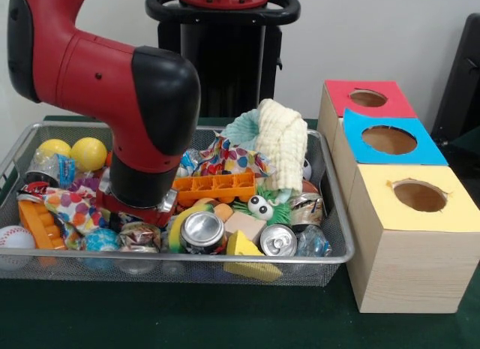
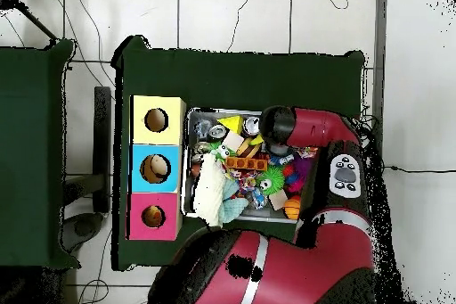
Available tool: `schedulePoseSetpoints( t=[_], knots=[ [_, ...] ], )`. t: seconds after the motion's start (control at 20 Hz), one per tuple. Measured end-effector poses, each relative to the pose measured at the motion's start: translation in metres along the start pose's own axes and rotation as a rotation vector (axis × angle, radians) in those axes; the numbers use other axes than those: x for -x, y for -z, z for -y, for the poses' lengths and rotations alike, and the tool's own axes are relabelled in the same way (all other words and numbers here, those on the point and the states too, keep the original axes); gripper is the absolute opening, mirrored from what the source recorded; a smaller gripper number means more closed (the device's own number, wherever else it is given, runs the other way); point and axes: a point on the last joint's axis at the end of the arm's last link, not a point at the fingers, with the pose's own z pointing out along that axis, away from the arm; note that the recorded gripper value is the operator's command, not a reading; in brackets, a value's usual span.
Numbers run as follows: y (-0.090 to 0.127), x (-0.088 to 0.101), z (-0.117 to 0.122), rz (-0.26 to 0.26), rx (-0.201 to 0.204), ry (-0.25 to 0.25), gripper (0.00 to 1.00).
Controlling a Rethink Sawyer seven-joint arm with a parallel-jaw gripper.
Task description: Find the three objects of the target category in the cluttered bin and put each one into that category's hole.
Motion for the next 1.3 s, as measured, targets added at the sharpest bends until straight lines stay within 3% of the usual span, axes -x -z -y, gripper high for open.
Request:
schedulePoseSetpoints(
  t=[0.35,0.85,1.3],
  knots=[
    [0.006,-0.006,-0.006,0.020,0.013,-0.060,1.00],
    [0.016,-0.015,-0.006,0.061,0.047,-0.097,1.00],
    [0.021,-0.022,-0.010,0.048,0.058,-0.111,1.00]
  ],
)
